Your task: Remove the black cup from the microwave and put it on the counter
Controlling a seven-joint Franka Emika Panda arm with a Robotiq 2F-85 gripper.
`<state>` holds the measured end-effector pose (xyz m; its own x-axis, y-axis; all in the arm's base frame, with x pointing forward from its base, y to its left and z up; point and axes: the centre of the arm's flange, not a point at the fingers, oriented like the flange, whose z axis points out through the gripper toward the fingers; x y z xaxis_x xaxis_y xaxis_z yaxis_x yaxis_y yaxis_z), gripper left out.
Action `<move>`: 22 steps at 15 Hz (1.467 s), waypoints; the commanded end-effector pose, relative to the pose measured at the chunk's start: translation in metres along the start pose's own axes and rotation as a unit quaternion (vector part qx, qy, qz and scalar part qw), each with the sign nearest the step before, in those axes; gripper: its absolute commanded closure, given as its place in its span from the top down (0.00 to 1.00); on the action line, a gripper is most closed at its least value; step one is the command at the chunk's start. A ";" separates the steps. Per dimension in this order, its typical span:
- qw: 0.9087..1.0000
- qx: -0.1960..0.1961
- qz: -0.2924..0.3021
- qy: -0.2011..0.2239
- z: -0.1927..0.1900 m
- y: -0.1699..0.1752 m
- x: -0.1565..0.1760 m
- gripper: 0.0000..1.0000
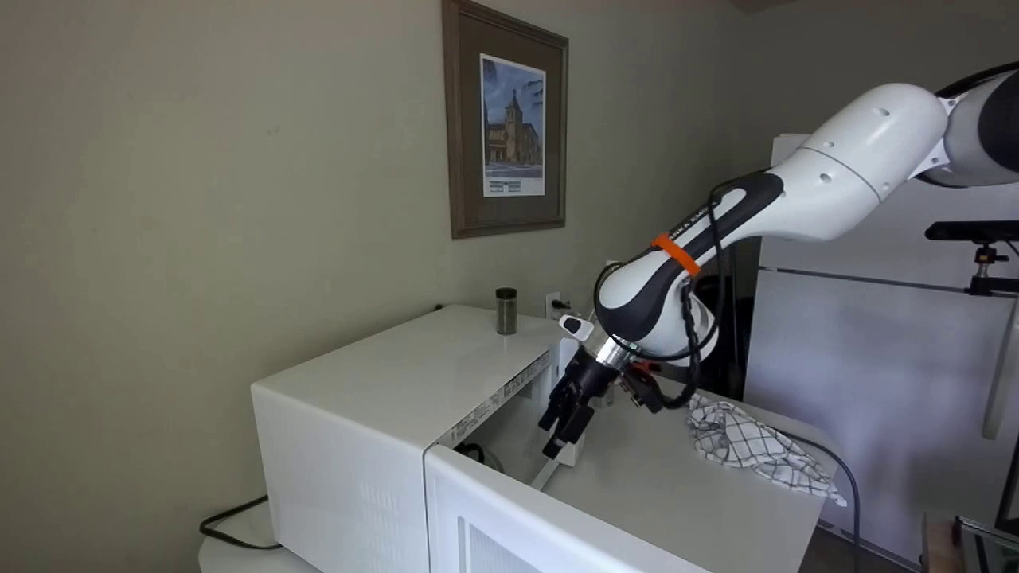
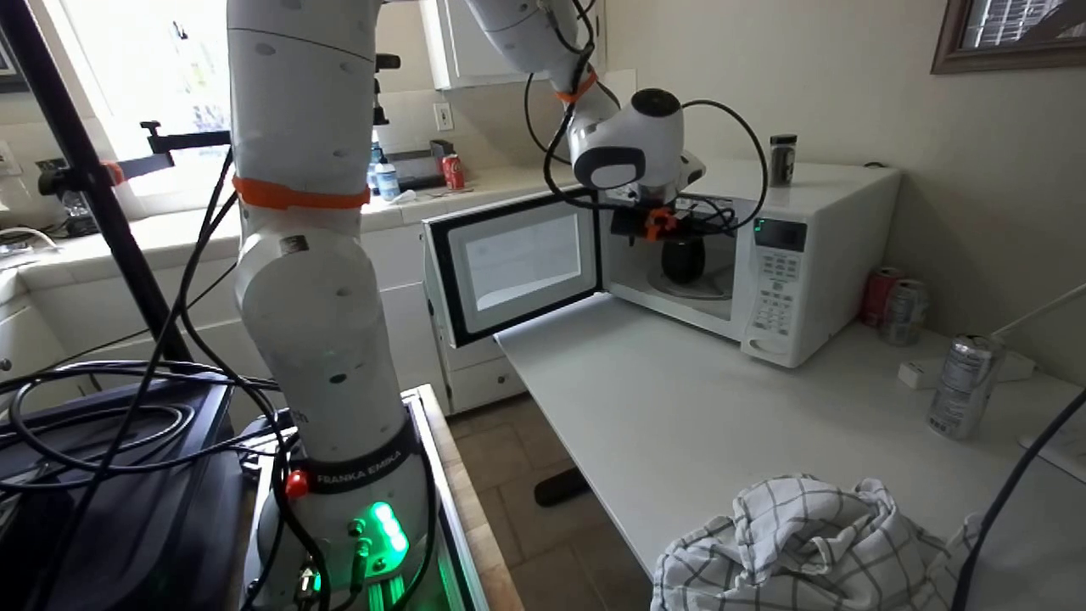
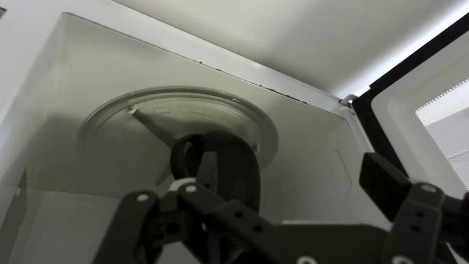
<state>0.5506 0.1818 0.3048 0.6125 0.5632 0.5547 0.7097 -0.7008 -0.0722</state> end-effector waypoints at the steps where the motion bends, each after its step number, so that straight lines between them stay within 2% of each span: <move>1: 0.999 0.021 0.000 0.026 0.035 0.026 -0.026 1.00; 2: 0.999 0.027 -0.001 0.033 0.038 0.030 -0.033 1.00; 3: 1.000 0.017 0.004 0.015 0.022 0.019 -0.016 1.00; 5: 1.000 0.017 0.005 0.012 0.027 0.026 -0.023 1.00; 12: 1.000 0.017 0.002 0.016 0.024 0.022 -0.017 1.00; 13: 0.999 0.030 0.025 0.028 0.033 0.027 -0.015 1.00; 14: 0.999 0.007 0.023 0.034 0.043 0.033 -0.016 1.00; 18: 0.995 -0.038 0.058 0.073 0.058 0.045 -0.016 1.00; 22: 0.990 -0.059 0.073 0.102 0.075 0.052 -0.018 1.00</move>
<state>0.5959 0.1666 0.2543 0.6469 0.3915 0.6544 0.5789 -0.8107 -0.0873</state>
